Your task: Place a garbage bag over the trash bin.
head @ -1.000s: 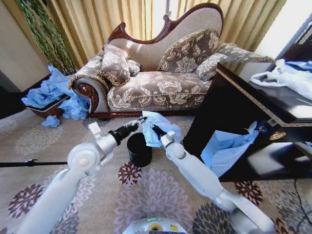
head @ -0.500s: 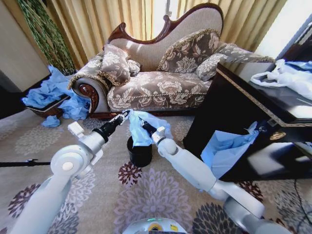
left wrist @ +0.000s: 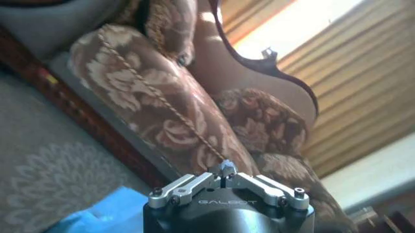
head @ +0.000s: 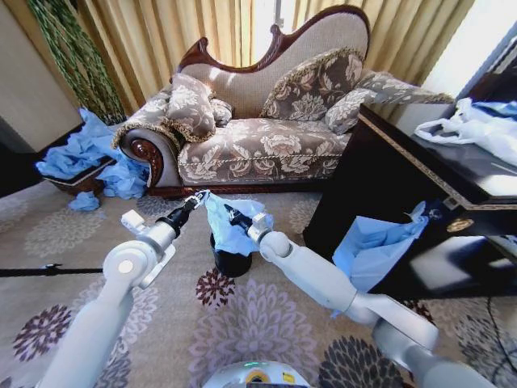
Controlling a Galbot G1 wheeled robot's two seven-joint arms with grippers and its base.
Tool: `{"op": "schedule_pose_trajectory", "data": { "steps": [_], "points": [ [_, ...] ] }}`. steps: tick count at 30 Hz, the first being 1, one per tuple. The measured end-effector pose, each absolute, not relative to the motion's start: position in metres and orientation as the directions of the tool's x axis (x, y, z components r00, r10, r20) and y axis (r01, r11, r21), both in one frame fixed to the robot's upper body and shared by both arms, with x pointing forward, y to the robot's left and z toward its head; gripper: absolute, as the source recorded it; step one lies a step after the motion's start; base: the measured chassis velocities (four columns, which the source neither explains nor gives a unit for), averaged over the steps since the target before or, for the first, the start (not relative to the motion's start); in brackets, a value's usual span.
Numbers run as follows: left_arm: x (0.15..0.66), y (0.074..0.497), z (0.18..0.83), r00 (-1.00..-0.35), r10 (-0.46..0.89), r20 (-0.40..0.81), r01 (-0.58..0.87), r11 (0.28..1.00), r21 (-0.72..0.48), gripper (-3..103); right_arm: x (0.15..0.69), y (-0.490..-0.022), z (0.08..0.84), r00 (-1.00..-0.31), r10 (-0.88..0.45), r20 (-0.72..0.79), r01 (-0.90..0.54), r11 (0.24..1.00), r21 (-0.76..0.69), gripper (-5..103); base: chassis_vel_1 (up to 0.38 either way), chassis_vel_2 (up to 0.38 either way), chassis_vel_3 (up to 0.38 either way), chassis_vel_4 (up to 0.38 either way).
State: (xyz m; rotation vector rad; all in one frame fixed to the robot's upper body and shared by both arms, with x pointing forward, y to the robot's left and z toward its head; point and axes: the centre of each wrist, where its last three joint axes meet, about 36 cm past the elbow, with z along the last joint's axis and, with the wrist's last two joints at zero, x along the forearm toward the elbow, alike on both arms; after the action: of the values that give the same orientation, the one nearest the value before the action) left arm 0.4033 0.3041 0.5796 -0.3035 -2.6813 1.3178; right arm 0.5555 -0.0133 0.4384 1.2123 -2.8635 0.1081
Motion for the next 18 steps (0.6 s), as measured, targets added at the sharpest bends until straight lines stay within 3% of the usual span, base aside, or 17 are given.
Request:
{"op": "schedule_pose_trajectory", "data": {
  "steps": [10,18],
  "points": [
    [0.409,0.335,0.573,-0.996,0.061,0.072,-0.023,0.578,-0.816,0,0.566,0.020,0.426,-0.676,-0.720,0.156,-0.733,0.678,-0.048,0,0.000,0.000,0.000,0.000],
    [0.410,0.337,0.574,-0.997,0.038,0.074,-0.040,0.567,-0.823,0,0.567,0.024,0.421,-0.671,-0.695,0.260,-0.723,0.690,-0.022,0,0.000,0.000,0.000,0.000]
  ]
}}
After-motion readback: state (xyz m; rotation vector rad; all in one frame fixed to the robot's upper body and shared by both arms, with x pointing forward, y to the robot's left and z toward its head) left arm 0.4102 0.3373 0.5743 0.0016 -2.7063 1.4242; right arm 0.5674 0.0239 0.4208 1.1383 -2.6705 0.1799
